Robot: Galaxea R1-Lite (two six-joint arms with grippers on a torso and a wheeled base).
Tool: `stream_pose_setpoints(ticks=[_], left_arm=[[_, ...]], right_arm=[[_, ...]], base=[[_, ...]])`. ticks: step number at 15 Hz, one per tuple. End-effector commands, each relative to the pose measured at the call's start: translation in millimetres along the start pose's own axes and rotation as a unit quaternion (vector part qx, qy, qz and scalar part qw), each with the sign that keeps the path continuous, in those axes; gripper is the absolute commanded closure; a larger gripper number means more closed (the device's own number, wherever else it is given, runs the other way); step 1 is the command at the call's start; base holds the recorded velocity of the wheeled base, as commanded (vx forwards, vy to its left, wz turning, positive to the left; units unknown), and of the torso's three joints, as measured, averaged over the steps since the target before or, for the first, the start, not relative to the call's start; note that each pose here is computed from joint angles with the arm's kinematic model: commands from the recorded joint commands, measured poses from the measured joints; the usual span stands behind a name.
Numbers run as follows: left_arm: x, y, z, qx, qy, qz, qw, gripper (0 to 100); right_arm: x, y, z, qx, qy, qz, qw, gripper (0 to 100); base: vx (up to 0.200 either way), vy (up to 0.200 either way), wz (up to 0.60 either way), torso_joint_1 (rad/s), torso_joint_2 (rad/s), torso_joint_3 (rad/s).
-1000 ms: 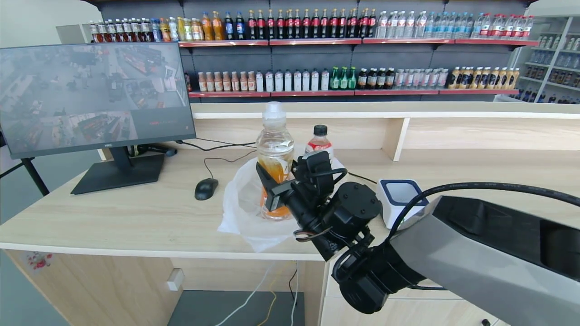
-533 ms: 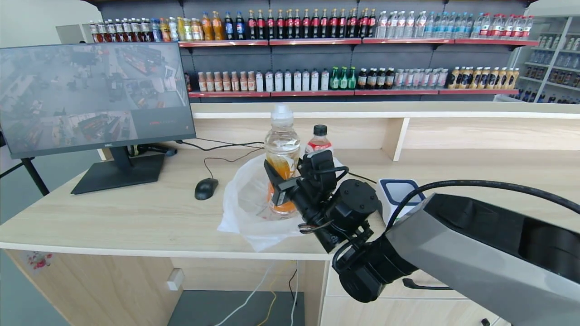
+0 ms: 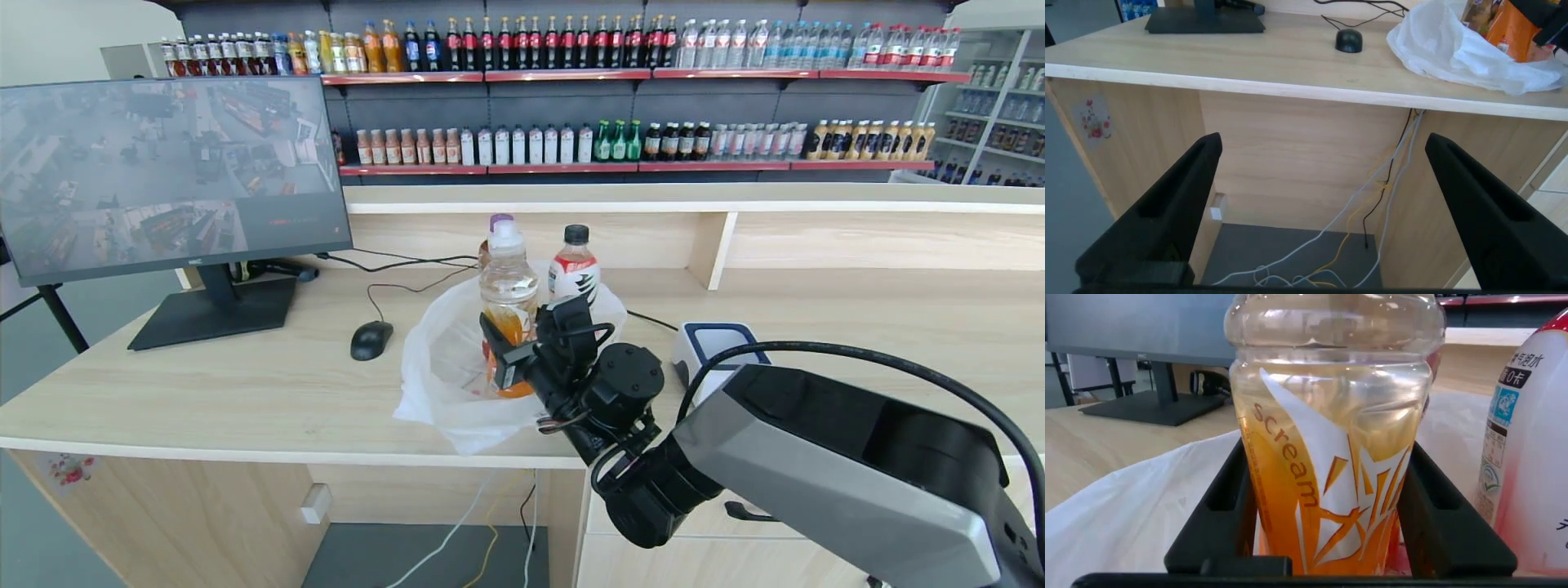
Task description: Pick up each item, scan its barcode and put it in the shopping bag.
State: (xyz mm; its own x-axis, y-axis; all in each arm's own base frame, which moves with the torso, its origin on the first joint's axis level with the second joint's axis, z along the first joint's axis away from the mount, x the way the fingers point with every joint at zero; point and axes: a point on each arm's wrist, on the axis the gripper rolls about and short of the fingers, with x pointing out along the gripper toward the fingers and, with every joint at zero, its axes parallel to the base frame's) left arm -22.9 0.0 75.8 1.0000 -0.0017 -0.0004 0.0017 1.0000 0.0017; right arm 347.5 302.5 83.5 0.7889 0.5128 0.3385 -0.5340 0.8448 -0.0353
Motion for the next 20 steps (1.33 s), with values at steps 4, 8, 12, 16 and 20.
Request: stream_pose_setpoints(ticks=[4, 8, 12, 16, 20], left_arm=[[0.0, 0.0, 0.0, 0.000, 0.000, 0.000, 1.0000, 0], [0.0, 0.0, 0.0, 0.000, 0.000, 0.000, 1.0000, 0], [0.0, 0.0, 0.0, 0.000, 0.000, 0.000, 1.0000, 0], [0.0, 0.0, 0.0, 0.000, 0.000, 0.001, 1.0000, 0], [0.0, 0.0, 0.0, 0.000, 0.000, 0.000, 1.0000, 0]], right_arm=[[-1.4, 3.6, -5.3, -0.001, 0.007, 0.004, 1.000, 100], [-3.0, 5.7, -6.5, 0.000, 0.011, 0.006, 1.000, 100], [-8.3, 6.4, -8.4, 0.000, 0.023, 0.008, 1.000, 100], [-12.0, 6.5, -7.7, -0.001, 0.030, 0.010, 1.000, 100], [-11.6, 8.7, -7.4, 0.000, 0.028, 0.012, 1.000, 100]], base=[[0.000, 0.000, 0.00, 0.000, 0.00, 0.000], [0.000, 0.000, 0.00, 0.000, 0.00, 0.000], [0.000, 0.000, 0.00, 0.000, 0.00, 0.000], [0.000, 0.000, 0.00, 0.000, 0.00, 0.000], [0.000, 0.000, 0.00, 0.000, 0.00, 0.000]])
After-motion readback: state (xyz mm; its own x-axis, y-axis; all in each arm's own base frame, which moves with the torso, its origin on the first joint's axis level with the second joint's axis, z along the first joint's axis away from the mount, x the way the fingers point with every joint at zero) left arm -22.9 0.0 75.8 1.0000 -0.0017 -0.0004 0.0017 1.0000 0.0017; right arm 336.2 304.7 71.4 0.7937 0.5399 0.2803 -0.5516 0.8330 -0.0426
